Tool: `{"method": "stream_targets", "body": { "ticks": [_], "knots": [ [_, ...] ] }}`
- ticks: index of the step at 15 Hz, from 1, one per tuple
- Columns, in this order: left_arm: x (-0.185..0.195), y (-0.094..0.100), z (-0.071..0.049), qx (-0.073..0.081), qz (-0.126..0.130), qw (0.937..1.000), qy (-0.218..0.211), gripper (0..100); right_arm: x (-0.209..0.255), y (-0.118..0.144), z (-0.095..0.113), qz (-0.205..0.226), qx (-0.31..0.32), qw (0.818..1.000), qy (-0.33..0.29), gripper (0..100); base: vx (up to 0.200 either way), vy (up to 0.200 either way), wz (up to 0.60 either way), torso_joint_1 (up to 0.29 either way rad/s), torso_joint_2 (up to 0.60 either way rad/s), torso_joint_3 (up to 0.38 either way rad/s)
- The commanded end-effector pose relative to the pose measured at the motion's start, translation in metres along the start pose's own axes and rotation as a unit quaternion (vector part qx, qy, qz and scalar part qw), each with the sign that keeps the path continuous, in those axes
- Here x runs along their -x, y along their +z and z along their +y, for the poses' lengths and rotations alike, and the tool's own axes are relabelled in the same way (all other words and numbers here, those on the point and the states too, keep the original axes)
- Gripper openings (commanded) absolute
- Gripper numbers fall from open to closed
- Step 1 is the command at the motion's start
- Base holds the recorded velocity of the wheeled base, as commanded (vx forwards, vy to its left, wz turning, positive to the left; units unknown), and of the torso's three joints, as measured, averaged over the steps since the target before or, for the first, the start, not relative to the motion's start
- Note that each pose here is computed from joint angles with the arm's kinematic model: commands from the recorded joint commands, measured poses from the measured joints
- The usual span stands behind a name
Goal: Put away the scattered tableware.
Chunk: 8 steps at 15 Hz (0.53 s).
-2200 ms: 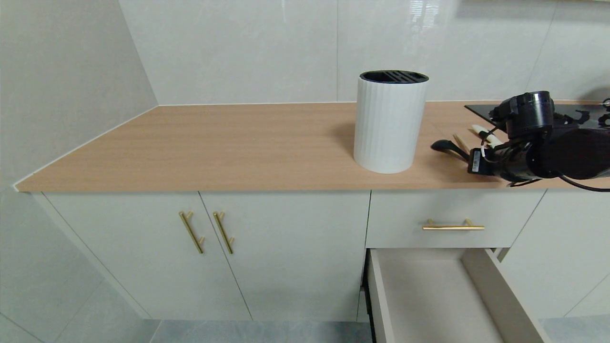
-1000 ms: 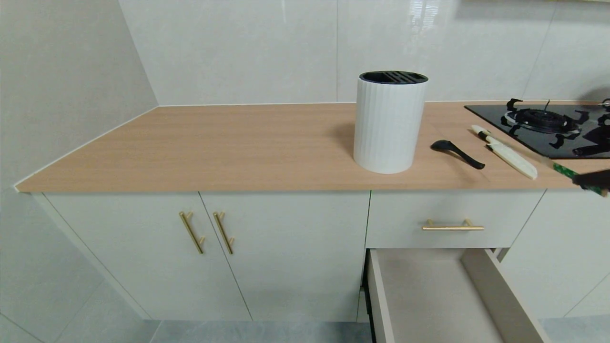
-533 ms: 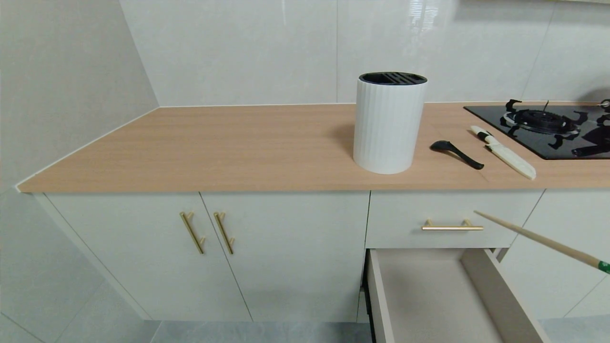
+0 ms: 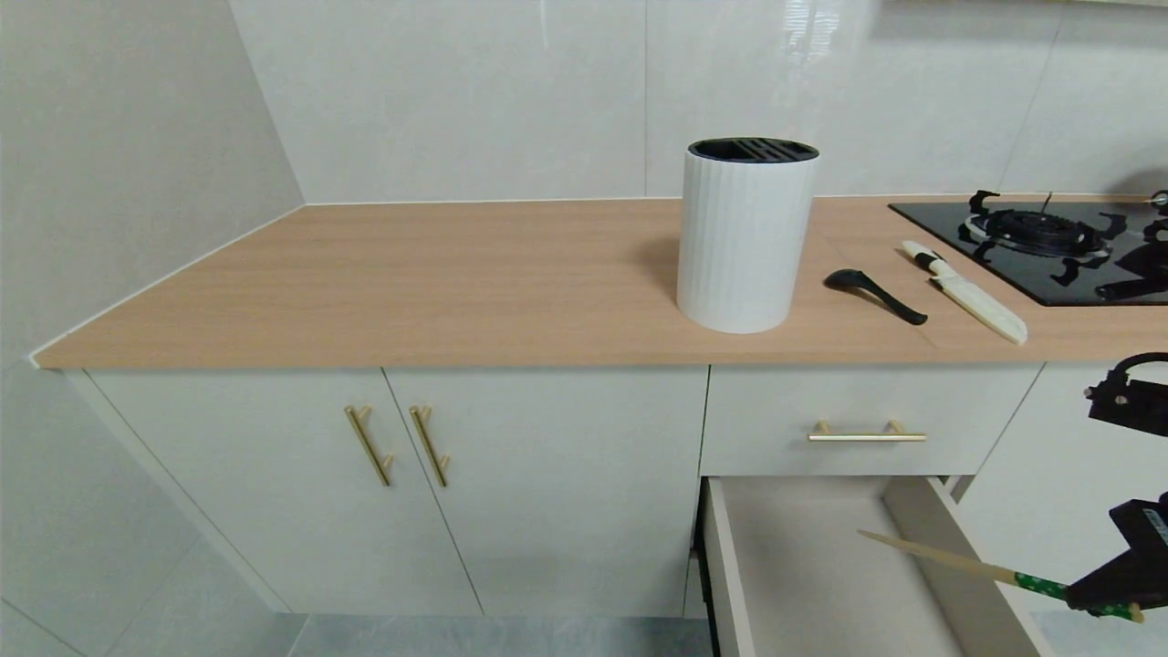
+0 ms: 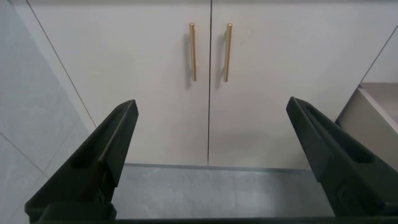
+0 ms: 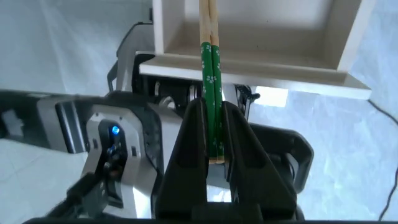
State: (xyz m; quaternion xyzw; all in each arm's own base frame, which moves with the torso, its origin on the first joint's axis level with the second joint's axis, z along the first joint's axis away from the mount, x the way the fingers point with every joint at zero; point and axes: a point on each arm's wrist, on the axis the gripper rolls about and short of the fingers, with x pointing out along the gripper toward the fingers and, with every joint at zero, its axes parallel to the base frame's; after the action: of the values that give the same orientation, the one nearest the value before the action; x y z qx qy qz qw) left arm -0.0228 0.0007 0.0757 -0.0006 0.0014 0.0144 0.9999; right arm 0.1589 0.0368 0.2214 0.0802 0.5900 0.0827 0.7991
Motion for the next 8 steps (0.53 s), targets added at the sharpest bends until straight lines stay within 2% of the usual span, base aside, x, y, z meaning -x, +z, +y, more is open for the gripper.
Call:
{"method": "stream_targets", "body": {
  "ticks": [1,8],
  "knots": [
    [0.000,0.000,0.000,0.000,0.000,1.0000,0.000,100,-0.021,0.006,-0.002,0.020,-0.003,1.000,-0.004,0,0.000,0.000,0.00,0.000,0.00,0.000],
    [0.000,0.000,0.000,0.000,0.000,1.0000,0.000,100,-0.032,0.007,-0.003,-0.001,0.003,1.000,0.002,0,0.000,0.000,0.00,0.000,0.00,0.000]
  ]
}}
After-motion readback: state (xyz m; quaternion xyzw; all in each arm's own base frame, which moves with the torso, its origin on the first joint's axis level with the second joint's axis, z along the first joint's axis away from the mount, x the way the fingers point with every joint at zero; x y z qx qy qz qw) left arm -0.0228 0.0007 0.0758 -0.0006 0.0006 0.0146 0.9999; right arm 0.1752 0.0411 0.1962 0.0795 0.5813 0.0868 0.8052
